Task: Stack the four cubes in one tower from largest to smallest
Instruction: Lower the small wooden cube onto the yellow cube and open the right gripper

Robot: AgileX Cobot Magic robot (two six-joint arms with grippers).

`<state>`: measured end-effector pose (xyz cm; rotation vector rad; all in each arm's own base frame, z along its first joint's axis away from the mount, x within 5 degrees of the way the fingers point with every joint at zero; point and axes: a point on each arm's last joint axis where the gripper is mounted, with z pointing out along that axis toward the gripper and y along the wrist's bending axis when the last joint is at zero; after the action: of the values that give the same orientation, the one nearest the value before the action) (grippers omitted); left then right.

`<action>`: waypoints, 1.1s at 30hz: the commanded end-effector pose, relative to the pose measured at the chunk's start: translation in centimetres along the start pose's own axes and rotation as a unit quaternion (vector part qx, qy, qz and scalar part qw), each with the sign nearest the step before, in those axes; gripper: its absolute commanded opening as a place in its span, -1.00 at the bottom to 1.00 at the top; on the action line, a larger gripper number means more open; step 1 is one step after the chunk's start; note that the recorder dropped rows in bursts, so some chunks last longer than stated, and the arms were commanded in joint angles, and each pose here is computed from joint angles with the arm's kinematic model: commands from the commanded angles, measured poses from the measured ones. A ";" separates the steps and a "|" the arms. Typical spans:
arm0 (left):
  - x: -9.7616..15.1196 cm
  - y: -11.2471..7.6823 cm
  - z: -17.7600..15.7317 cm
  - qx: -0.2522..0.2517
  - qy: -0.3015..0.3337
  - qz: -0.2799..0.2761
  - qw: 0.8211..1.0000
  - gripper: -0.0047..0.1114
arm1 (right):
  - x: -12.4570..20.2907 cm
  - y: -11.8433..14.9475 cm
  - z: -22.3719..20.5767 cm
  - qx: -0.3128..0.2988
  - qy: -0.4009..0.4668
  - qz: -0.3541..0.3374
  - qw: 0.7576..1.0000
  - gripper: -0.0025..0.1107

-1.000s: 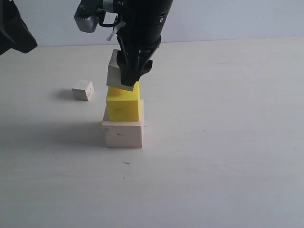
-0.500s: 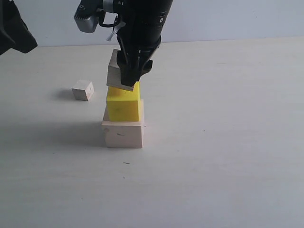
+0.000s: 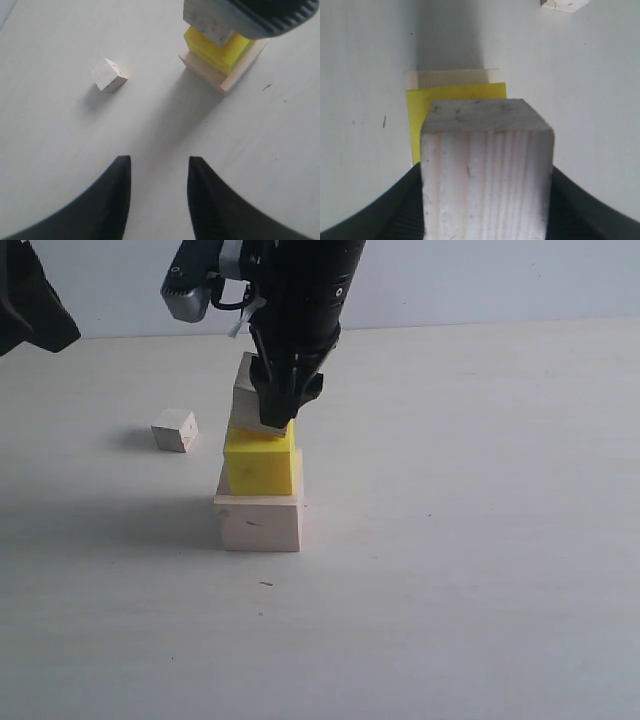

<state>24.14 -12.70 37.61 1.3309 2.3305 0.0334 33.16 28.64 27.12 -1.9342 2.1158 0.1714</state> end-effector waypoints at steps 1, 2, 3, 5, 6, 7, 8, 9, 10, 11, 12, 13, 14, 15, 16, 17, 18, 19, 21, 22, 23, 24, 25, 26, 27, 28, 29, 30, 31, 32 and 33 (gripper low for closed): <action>0.0 -0.1 -0.2 0.000 -0.009 -0.005 1.000 -0.27 | -0.1 -0.1 -0.3 0.007 -0.005 -0.001 1.000 -0.96; 0.0 -0.1 -0.2 0.000 -0.009 -0.005 1.000 -0.27 | -0.1 -0.1 -0.3 0.007 -0.005 -0.001 1.000 -0.96; 0.0 -0.1 -0.2 0.000 -0.009 -0.005 1.000 -0.27 | -0.1 -0.1 -0.3 0.007 -0.005 -0.001 1.000 -0.96; 0.0 -0.1 -0.2 0.000 -0.009 -0.005 1.000 -0.27 | -0.2 -0.1 -0.3 0.006 -0.006 -0.001 1.000 -0.96; 0.0 -0.1 -0.2 0.000 -0.009 -0.005 1.000 -0.27 | -0.2 0.0 -0.3 0.003 -0.009 0.001 1.000 -0.96; 0.0 -0.1 -0.2 0.000 -0.009 -0.005 1.000 -0.27 | -0.3 0.1 -0.3 -0.001 -0.014 0.003 1.000 -0.95; 0.0 -0.1 -0.2 0.000 -0.009 -0.005 1.000 -0.27 | -0.4 0.1 -0.3 -0.004 -0.017 0.004 1.000 -0.92; 0.0 -0.1 -0.2 0.000 -0.009 -0.005 1.000 -0.27 | -0.4 0.1 -0.3 -0.006 -0.019 0.004 1.000 -0.89; 0.0 -0.1 -0.2 0.000 -0.009 -0.005 1.000 -0.27 | -0.4 0.2 -0.3 -0.007 -0.020 0.004 1.000 -0.82; 0.0 -0.1 -0.2 0.000 -0.009 -0.005 1.000 -0.27 | -0.4 0.2 -0.3 -0.007 -0.020 0.004 1.000 -0.77; 0.0 -0.1 -0.2 0.000 -0.009 -0.005 1.000 -0.27 | -0.4 0.1 -0.3 -0.006 -0.019 0.003 1.000 -0.70; 0.0 -0.1 -0.2 0.000 -0.009 -0.005 1.000 -0.27 | -0.3 0.1 -0.3 -0.003 -0.016 0.002 1.000 -0.63; 0.0 -0.1 -0.2 0.000 -0.009 -0.005 1.000 -0.27 | -0.3 0.0 -0.3 0.000 -0.013 0.000 1.000 -0.54; 0.0 -0.1 -0.2 0.000 -0.009 -0.005 1.000 -0.27 | -0.2 0.0 -0.3 0.002 -0.010 0.000 1.000 -0.48; 0.0 -0.1 -0.2 0.000 -0.009 -0.005 1.000 -0.27 | -0.2 0.0 -0.3 0.003 -0.009 -0.001 1.000 -0.38; 0.0 -0.1 -0.2 0.000 -0.009 -0.005 1.000 -0.27 | -0.2 0.0 -0.3 0.004 -0.008 -0.001 1.000 -0.32; 0.0 -0.1 -0.2 0.000 -0.009 -0.005 1.000 -0.27 | -0.2 0.0 -0.3 0.004 -0.008 -0.001 1.000 -0.27; 0.0 -0.1 -0.2 0.000 -0.009 -0.005 1.000 -0.27 | -0.2 0.0 -0.3 0.004 -0.008 -0.001 1.000 -0.22; 0.0 -0.1 -0.2 0.000 -0.009 -0.005 1.000 -0.27 | -0.2 0.0 -0.3 0.004 -0.008 -0.002 1.000 -0.16; 0.0 -0.1 -0.2 0.000 -0.009 -0.005 1.000 -0.27 | -0.2 0.0 -0.3 0.004 -0.008 -0.005 1.000 -0.13; 0.0 -0.1 -0.2 0.000 -0.009 -0.005 1.000 -0.27 | -0.2 0.0 -0.3 0.004 -0.008 -0.006 1.000 -0.11; 0.0 -0.1 -0.2 0.000 -0.009 -0.005 1.000 -0.27 | -0.2 0.0 -0.3 0.004 -0.008 -0.006 1.000 -0.09; 0.0 -0.1 -0.2 0.000 -0.009 -0.005 1.000 -0.27 | -0.2 0.0 -0.3 0.004 -0.008 -0.006 1.000 -0.06; 0.0 -0.1 -0.2 0.000 -0.009 -0.005 1.000 -0.27 | -0.2 0.0 -0.3 0.004 -0.008 -0.006 1.000 -0.03; 0.0 -0.1 -0.2 0.000 -0.009 -0.005 1.000 -0.27 | -0.2 0.0 -0.3 0.004 -0.008 -0.006 1.000 0.01; 0.0 -0.1 -0.2 0.000 -0.009 -0.005 1.000 -0.27 | -0.2 0.0 -0.3 0.004 -0.008 -0.006 1.000 0.05; 0.0 -0.1 -0.2 0.000 -0.009 -0.005 1.000 -0.27 | -0.3 0.0 -0.3 0.002 -0.011 -0.005 1.000 0.09; 0.0 -0.1 -0.2 0.000 -0.009 -0.005 1.000 -0.27 | -0.3 0.0 -0.3 0.000 -0.013 -0.004 1.000 0.14; 0.0 -0.1 -0.2 0.000 -0.009 -0.005 1.000 -0.27 | -0.3 0.1 -0.3 -0.001 -0.013 -0.004 1.000 0.19; 0.0 -0.1 -0.2 0.000 -0.009 -0.005 1.000 -0.27 | -0.3 0.1 -0.3 -0.001 -0.013 -0.004 1.000 0.22; 0.0 -0.1 -0.2 0.000 -0.009 -0.005 1.000 -0.27 | -0.3 0.1 -0.3 -0.001 -0.013 -0.004 1.000 0.24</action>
<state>24.14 -12.70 37.61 1.3308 2.3306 0.0329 33.08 28.74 27.14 -1.9293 2.1172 0.1923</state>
